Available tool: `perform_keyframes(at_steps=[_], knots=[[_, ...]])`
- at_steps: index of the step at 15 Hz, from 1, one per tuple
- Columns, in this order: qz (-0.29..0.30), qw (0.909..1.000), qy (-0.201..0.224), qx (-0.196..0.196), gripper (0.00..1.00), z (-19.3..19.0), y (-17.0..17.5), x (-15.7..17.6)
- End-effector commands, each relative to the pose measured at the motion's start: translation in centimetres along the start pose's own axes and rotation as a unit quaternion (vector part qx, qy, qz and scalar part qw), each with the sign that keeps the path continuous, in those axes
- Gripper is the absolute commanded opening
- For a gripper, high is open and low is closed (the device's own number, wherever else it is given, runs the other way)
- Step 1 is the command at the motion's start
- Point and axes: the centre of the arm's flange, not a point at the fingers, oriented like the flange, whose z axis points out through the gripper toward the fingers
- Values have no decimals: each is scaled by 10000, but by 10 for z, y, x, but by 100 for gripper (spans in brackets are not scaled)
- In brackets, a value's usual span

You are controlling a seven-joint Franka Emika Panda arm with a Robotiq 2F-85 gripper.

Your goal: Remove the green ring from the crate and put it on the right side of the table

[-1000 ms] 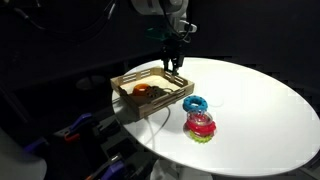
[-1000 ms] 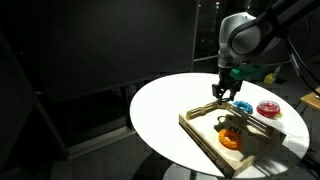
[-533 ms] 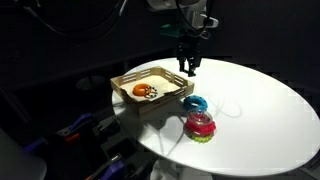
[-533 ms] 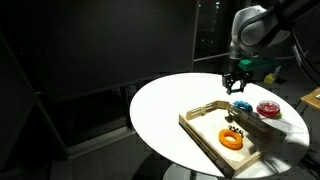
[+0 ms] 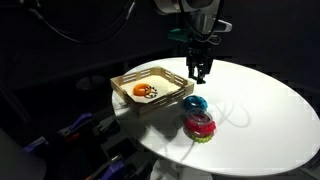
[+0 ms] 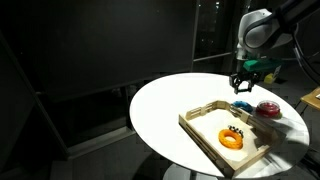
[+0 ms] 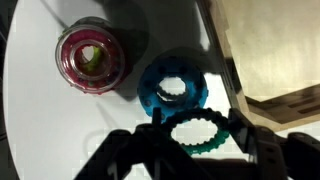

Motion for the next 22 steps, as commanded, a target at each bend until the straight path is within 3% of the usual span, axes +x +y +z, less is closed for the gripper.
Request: perform_keyframes(at_steps=[1, 12, 13, 16, 18, 22], knots=[[188, 9996, -100, -183, 42, 11, 4, 2], [267, 9982, -389, -359, 42, 44, 4, -3], [263, 9982, -404, -356, 64, 43, 4, -3], [249, 9982, -421, -359, 92, 41, 4, -4], [238, 9982, -422, -352, 99, 40, 3, -5], [173, 9986, -427, -271, 100, 31, 2, -7]])
